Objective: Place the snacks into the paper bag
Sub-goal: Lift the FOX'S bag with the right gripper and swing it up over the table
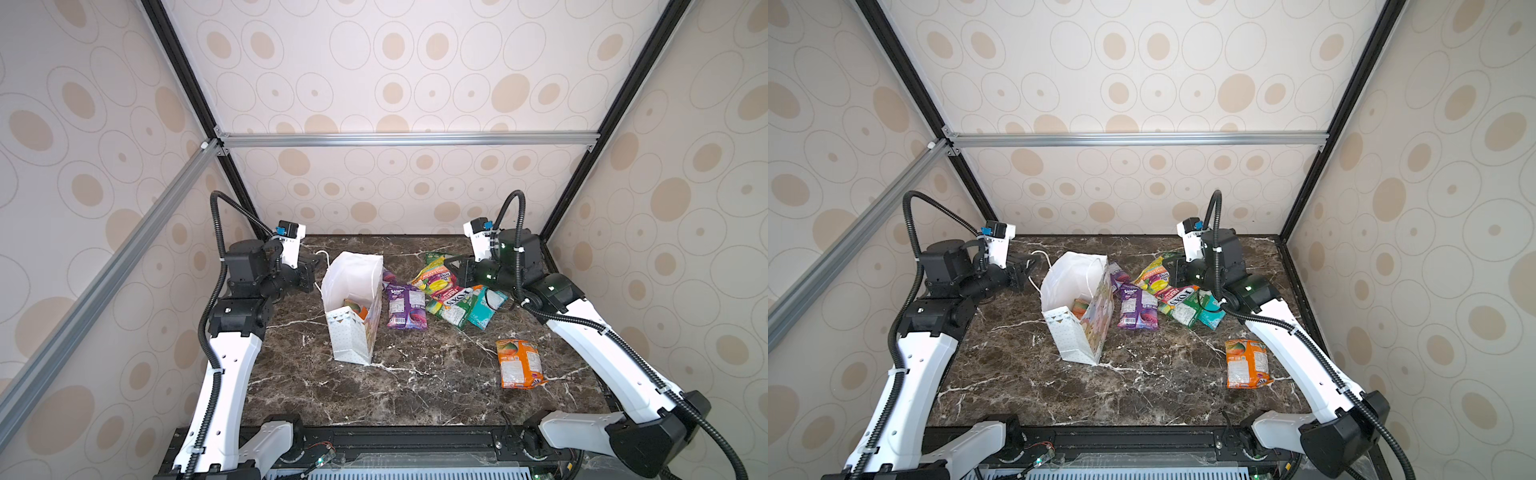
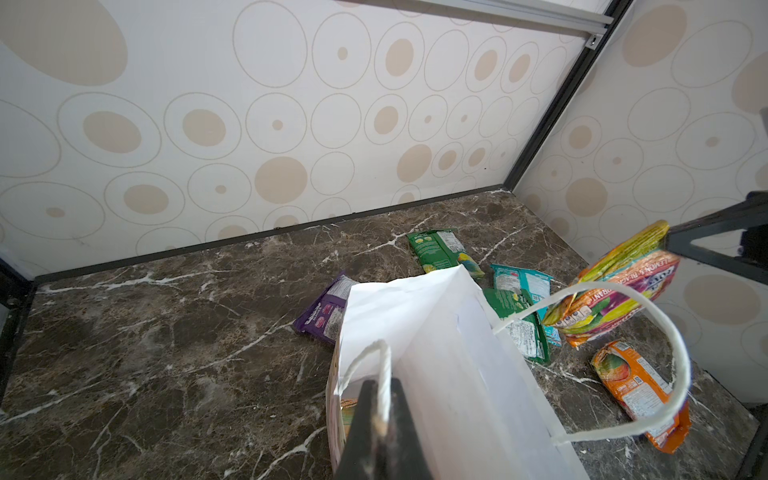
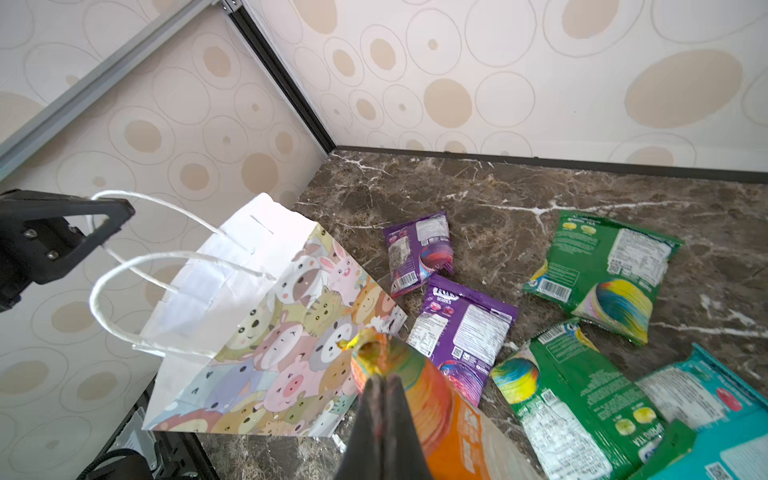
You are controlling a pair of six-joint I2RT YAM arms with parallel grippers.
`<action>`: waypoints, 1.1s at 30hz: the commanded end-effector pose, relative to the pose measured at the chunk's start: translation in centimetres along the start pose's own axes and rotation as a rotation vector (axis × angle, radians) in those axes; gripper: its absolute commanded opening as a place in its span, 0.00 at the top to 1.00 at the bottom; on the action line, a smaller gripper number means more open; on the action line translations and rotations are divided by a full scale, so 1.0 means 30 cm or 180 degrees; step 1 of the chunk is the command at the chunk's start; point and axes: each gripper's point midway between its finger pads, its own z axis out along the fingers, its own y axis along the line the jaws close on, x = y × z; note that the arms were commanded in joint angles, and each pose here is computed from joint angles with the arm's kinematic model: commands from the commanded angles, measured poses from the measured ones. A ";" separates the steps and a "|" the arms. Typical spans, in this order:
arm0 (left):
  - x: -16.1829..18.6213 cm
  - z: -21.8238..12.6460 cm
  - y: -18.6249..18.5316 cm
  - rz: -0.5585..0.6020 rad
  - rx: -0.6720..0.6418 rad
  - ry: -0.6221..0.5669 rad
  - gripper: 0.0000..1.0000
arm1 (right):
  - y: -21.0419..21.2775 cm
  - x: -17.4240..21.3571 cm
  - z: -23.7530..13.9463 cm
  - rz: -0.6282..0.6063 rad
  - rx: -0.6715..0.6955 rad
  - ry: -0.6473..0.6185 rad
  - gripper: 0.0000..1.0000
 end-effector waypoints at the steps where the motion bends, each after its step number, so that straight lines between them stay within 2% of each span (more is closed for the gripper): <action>1: -0.049 -0.027 -0.026 0.0101 0.0053 -0.0172 1.00 | 0.070 -0.087 -0.026 -0.0205 -0.0107 -0.0192 1.00; 18: -0.054 -0.028 -0.044 0.0094 0.0150 -0.0196 1.00 | 0.258 -0.361 -0.025 -0.0624 -0.0328 -0.0623 1.00; 33: -0.048 -0.021 -0.043 0.0083 0.0168 -0.0165 1.00 | 0.373 -0.533 0.125 -0.0843 -0.0658 -0.0877 1.00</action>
